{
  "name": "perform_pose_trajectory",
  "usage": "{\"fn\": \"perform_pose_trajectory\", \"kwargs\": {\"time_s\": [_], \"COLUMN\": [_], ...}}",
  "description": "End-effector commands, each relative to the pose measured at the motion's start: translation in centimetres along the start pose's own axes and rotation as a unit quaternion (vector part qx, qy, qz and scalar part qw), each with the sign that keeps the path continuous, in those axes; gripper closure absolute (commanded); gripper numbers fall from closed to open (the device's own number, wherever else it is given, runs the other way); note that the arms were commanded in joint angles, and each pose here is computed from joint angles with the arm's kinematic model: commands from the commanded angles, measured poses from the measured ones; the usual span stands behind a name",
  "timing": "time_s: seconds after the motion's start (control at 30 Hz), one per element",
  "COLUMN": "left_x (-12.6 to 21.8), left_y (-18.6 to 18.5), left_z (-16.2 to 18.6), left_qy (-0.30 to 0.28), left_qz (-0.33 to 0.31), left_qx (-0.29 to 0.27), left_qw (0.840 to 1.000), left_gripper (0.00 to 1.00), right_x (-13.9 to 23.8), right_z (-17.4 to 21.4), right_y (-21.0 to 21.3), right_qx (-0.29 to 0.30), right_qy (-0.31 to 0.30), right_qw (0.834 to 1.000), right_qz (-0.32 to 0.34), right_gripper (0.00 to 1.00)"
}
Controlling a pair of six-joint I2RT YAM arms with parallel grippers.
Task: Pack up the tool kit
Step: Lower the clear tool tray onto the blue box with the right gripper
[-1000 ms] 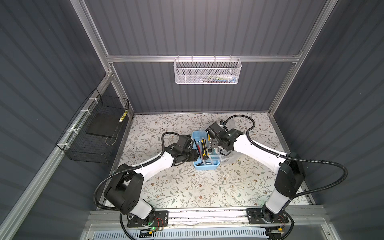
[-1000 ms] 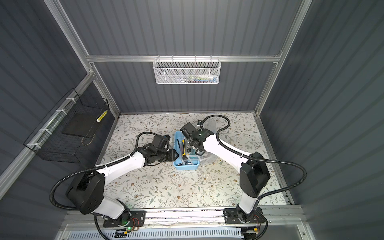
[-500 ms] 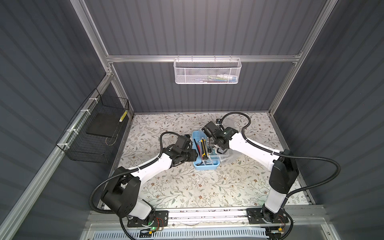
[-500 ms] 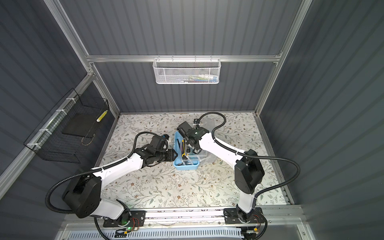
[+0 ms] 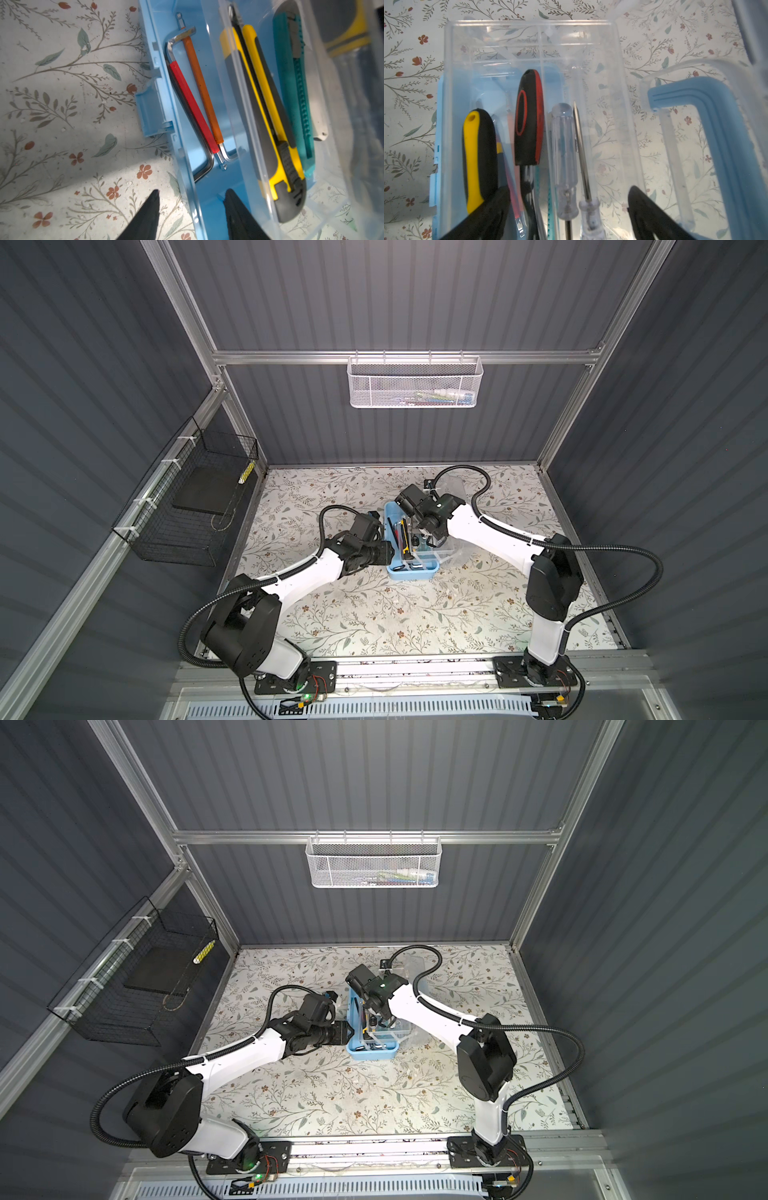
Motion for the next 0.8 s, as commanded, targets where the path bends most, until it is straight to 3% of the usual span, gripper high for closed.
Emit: {"fn": "perform_pose_trajectory", "kwargs": {"time_s": [0.0, 0.77], "left_x": [1.4, 0.1], "left_y": [0.0, 0.6], "left_z": [-0.2, 1.2], "left_qy": [-0.014, 0.003], "left_qz": [-0.015, -0.023], "left_qx": [-0.019, -0.021], "left_qw": [1.0, 1.0], "left_gripper": [0.44, 0.43], "right_x": [0.4, 1.4], "right_z": [0.1, -0.6], "right_y": [0.4, 4.9], "right_qx": [-0.003, -0.008], "right_qy": [-0.008, -0.029], "right_qw": [1.0, 0.999], "right_qz": [0.015, -0.018], "right_gripper": [0.09, 0.03]}}
Point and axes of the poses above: each gripper's point midway between its finger pads, its own x axis back along the fingers, its own y axis along the line the jaws close on, z = x × y, the point moved 10 cm from there along x, back along the fingers, and after that the axes turned 15 degrees about -x, right-handed, at the moved point
